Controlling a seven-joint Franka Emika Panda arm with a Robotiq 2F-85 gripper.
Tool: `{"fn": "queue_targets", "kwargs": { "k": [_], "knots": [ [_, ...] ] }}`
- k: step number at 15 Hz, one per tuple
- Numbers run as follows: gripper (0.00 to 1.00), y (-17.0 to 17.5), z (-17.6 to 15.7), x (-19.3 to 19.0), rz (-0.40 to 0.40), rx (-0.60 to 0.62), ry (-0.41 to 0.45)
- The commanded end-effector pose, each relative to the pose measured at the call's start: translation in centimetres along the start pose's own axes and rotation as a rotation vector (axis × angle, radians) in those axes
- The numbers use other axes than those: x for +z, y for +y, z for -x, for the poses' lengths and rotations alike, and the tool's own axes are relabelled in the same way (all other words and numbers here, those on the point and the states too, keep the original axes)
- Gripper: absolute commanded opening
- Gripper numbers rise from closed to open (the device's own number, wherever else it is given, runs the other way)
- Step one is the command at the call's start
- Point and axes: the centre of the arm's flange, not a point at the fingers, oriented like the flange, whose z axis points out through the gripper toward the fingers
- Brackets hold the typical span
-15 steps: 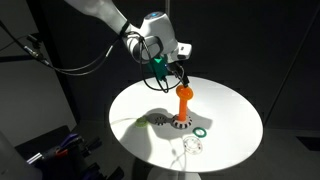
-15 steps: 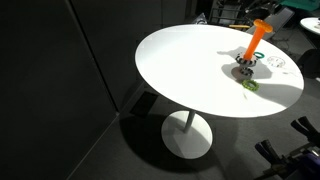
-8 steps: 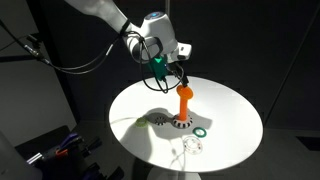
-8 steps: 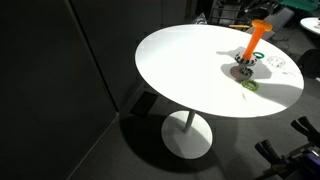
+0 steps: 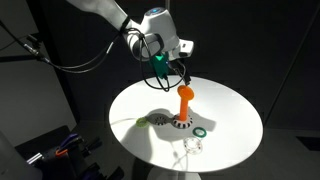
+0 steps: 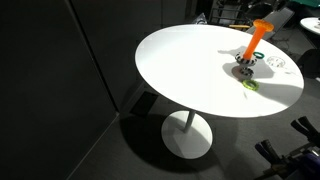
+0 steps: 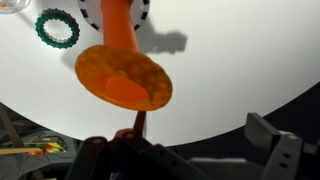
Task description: Put the orange ring around the rod
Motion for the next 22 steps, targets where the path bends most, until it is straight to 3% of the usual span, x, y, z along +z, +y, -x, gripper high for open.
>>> {"fn": "queue_targets", "kwargs": {
  "k": [1, 22],
  "knots": [
    [1.00, 0.6, -0.3, -1.7, -0.002, 0.002, -0.013],
    [1.00, 0.8, 1.1, -1.5, -0.017, -0.003, -0.178]
  ]
}}
